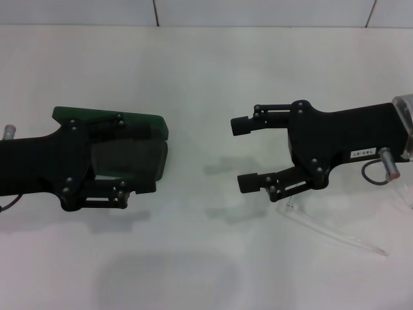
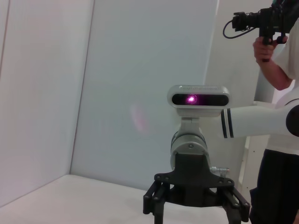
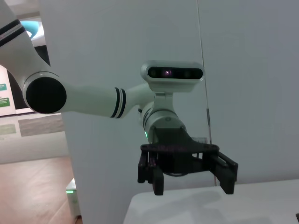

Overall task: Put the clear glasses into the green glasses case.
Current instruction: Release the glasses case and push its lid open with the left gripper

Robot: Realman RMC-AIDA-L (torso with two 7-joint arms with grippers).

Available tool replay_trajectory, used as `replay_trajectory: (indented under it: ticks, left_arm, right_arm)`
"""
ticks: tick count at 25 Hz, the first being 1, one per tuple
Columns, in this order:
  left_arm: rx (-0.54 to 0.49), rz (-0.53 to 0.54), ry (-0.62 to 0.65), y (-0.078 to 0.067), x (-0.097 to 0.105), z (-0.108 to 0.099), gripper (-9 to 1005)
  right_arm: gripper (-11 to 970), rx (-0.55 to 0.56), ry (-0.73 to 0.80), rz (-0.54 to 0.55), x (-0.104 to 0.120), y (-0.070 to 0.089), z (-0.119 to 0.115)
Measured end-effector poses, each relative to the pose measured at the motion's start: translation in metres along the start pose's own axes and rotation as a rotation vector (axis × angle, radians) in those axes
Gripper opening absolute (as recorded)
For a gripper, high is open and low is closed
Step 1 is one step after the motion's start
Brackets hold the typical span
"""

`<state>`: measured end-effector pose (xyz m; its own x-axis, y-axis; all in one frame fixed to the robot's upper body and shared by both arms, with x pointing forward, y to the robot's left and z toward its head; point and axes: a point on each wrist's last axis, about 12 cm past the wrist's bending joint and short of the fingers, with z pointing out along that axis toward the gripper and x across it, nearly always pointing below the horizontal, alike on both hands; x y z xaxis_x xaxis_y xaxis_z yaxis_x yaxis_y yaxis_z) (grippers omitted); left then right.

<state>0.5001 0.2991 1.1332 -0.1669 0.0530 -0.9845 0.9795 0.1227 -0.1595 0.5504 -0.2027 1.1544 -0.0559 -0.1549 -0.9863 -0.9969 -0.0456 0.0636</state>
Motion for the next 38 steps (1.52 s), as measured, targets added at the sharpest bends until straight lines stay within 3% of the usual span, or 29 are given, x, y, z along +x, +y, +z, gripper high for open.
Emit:
replay_trajectory:
  ticks: [15,17,18,22,23,27,32,38]
  left_arm:
    - [-0.011,-0.004,-0.006,0.000,0.001,0.001,833]
    - [-0.020,-0.013,-0.017,0.001,0.000,0.001,833]
    - [-0.088,-0.080,-0.086,0.006,-0.008,-0.006,833]
    - [-0.169,-0.150,-0.135,0.016,-0.023,-0.019,833]
    - [-0.188,-0.154,-0.118,0.020,-0.028,-0.020,832]
    - [-0.282,-0.148,0.012,0.031,-0.049,-0.019,832]
    - [-0.397,-0.112,0.201,0.039,-0.071,-0.013,833]
    - [-0.432,0.024,0.561,0.053,-0.090,0.024,832]
  right_arm:
    - [872,0.039,-0.049,0.027,0.006,0.006,-0.009]
    - [872,0.085,-0.033,0.041,0.010,0.004,-0.013]
    - [872,0.104,-0.023,0.047,0.012,0.002,-0.015]
    - [872,0.262,0.048,0.100,0.021,-0.008,-0.034]
    - [872,0.262,0.048,0.100,0.021,-0.008,-0.034]
    - [873,0.380,0.074,0.089,0.017,-0.001,-0.071]
    - [873,0.391,0.170,0.109,0.006,0.005,-0.078]
    - [873,0.364,0.098,0.156,0.001,0.017,-0.088]
